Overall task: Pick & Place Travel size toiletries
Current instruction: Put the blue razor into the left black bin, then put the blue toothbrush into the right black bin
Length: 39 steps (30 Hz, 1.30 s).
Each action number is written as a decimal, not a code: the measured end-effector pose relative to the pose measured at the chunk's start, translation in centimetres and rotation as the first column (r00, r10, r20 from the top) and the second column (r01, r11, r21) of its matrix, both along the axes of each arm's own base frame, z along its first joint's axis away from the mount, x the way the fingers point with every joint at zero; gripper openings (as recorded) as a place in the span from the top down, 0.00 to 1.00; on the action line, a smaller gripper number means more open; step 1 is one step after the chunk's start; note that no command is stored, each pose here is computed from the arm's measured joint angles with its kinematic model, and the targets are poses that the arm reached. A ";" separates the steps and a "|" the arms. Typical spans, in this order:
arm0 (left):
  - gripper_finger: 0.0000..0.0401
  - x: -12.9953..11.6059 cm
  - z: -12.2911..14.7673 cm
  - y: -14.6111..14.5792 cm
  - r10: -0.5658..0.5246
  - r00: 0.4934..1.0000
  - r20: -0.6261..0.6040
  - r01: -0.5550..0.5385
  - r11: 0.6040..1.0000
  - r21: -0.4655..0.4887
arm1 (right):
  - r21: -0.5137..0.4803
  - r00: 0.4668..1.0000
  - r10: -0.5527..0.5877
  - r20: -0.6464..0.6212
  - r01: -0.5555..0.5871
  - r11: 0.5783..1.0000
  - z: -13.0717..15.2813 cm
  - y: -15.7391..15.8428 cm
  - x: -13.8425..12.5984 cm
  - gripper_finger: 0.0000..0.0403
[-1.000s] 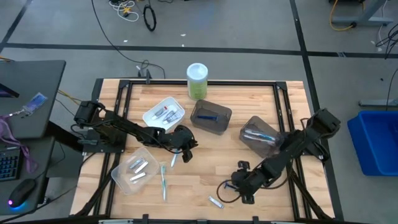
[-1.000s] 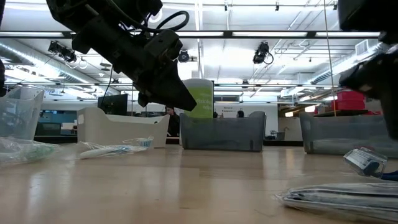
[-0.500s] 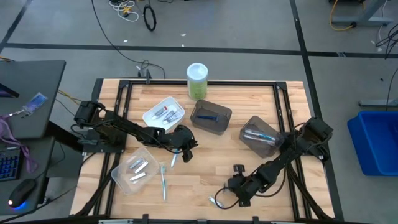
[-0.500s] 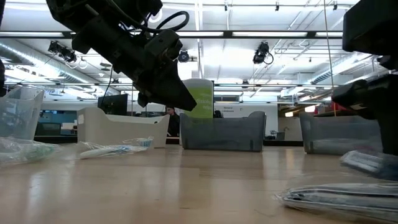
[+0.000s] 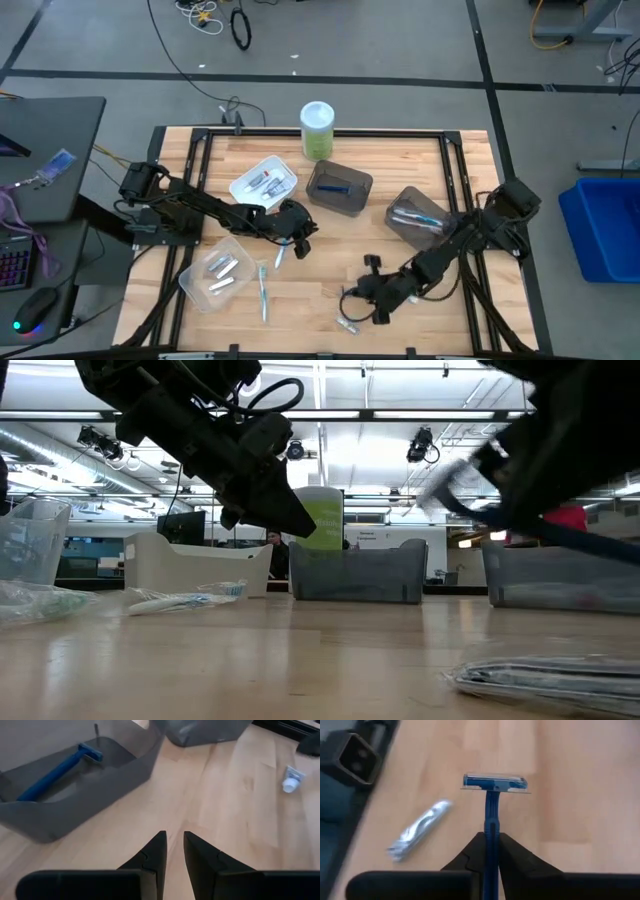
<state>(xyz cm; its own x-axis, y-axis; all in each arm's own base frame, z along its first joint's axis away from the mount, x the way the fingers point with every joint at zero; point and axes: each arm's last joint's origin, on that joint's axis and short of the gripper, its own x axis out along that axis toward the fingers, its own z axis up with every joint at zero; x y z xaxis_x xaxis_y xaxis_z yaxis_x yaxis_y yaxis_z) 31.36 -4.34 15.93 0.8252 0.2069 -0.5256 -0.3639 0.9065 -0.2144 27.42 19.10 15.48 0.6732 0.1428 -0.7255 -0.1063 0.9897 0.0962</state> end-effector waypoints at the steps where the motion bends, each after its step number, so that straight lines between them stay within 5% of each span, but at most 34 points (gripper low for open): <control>1: 0.82 0.0 0.0 0.0 0.008 1.000 0.001 -0.008 1.000 0.005 | -0.041 1.000 -0.002 0.022 0.003 0.999 0.5 -0.5 0.1 0.90; 4: 0.82 0.0 0.0 0.1 0.017 1.000 0.002 -0.017 1.000 0.011 | -0.199 0.986 -0.050 0.159 0.081 0.977 2.6 -2.4 0.8 0.90; 8: 0.82 0.0 0.0 0.1 0.019 1.000 0.005 -0.019 1.000 0.009 | -0.421 0.947 -0.156 0.281 0.268 0.866 4.4 -5.9 1.9 0.90; 11: 0.82 0.0 0.0 0.1 0.021 1.000 0.005 -0.021 1.000 0.010 | -0.485 0.901 -0.268 0.342 0.413 0.771 5.1 -8.9 2.9 0.90; 14: 0.82 0.0 0.0 0.1 0.021 1.000 0.005 -0.021 1.000 0.010 | -0.518 0.891 -0.324 0.320 0.450 0.728 5.0 -12.1 3.9 0.89; 25: 0.82 0.0 0.0 0.1 0.025 1.000 0.005 -0.025 1.000 0.012 | -0.343 0.908 -0.397 0.134 0.419 0.841 1.9 -21.3 5.9 0.89; 32: 0.82 0.0 0.0 0.1 0.012 1.000 -0.001 -0.012 0.999 0.033 | -0.331 0.908 -0.415 0.051 0.407 0.851 -0.3 -23.7 6.1 0.84; 39: 0.82 0.0 0.0 0.1 -0.004 1.000 -0.008 0.005 0.998 0.058 | -0.316 0.904 -0.424 0.056 0.419 0.851 -0.4 -24.6 6.1 0.70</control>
